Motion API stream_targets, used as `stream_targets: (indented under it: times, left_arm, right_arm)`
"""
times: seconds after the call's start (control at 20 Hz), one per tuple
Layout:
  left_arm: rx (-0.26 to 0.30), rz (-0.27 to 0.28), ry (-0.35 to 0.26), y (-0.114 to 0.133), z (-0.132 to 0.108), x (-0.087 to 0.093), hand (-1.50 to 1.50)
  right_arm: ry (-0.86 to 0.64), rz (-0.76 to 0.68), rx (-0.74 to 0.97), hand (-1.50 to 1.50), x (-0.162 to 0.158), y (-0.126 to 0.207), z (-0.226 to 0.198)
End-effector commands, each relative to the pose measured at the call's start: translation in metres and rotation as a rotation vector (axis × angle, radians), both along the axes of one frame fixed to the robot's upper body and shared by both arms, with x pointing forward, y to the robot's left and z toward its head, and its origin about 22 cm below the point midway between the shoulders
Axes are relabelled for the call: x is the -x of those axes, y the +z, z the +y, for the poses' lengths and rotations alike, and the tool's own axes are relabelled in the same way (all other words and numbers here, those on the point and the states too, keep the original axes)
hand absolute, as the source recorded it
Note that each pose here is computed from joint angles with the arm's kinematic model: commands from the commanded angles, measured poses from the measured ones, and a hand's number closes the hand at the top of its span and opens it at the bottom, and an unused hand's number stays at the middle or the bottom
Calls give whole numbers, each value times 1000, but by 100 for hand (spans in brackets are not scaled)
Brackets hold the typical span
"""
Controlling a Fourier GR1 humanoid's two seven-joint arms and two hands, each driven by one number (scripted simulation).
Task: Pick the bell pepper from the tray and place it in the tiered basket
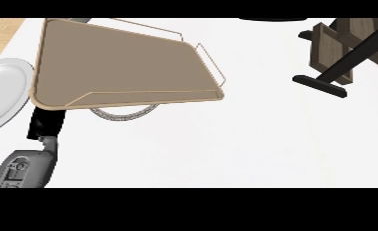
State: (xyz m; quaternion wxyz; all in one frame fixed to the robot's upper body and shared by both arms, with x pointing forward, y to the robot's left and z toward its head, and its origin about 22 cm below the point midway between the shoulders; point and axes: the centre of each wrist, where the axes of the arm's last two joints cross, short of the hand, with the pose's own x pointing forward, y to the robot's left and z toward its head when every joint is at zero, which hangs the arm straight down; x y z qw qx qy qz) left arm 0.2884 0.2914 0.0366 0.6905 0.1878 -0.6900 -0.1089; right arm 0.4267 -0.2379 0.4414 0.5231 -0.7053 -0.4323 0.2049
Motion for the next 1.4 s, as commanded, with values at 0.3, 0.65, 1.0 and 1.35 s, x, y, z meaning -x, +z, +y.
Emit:
stream_targets:
  times: [0.3,0.65,1.0,1.35]
  left_arm:
    - [4,-7,-9,-10,-9,11,0]
    - [-6,-1,18,-21,11,9,0]
    - [11,6,-18,5,-2,2,0]
    - [-6,1,27,-1,6,10,0]
  right_arm:
    - [73,79,-31,150,-4,-25,-71]
    - [120,157,-183,150,-12,-54,-86]
    - [55,142,-441,-150,-16,-83,-108]
    - [106,-127,-504,-150,-4,-78,-123]
